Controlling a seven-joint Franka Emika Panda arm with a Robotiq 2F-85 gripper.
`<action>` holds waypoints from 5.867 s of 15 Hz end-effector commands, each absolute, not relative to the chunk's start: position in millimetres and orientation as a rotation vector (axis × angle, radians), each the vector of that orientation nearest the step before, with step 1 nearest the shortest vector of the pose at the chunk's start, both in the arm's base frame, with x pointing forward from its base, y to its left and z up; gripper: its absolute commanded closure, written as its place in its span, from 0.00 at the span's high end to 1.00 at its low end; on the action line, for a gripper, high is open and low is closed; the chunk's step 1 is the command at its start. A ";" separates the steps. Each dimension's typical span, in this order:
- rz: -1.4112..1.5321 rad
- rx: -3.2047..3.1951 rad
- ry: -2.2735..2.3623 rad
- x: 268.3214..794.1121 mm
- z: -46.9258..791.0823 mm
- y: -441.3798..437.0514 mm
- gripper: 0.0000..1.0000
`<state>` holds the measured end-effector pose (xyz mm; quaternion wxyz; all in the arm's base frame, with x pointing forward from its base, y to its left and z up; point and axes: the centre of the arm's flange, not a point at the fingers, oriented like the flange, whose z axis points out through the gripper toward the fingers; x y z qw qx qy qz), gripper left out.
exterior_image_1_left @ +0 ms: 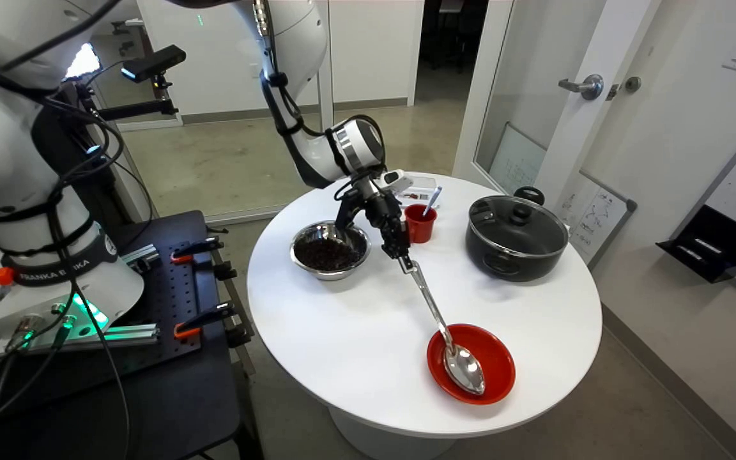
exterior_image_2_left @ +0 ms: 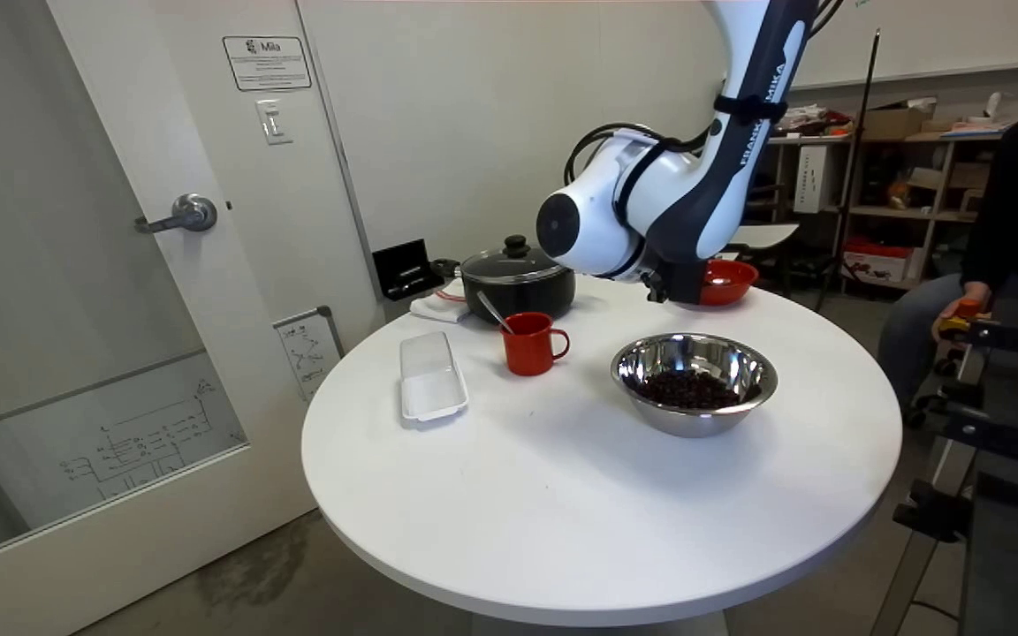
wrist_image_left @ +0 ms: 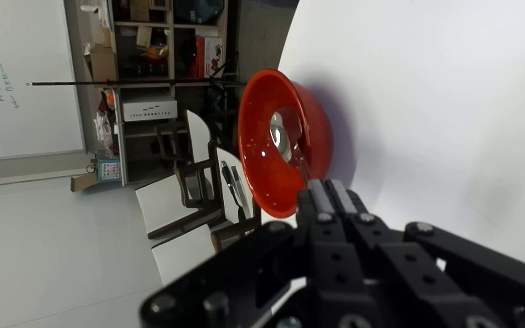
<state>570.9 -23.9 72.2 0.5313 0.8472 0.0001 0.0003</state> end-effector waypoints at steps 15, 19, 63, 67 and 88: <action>0.424 2.362 -0.290 498.6 281.1 7.8 0.01; 0.518 2.572 -0.329 499.6 315.2 -38.9 0.01; 0.080 3.182 0.332 456.2 418.7 -69.4 0.01; -0.126 3.310 0.399 473.2 362.6 -81.1 0.01; -0.357 3.251 0.284 494.5 301.7 -84.5 0.01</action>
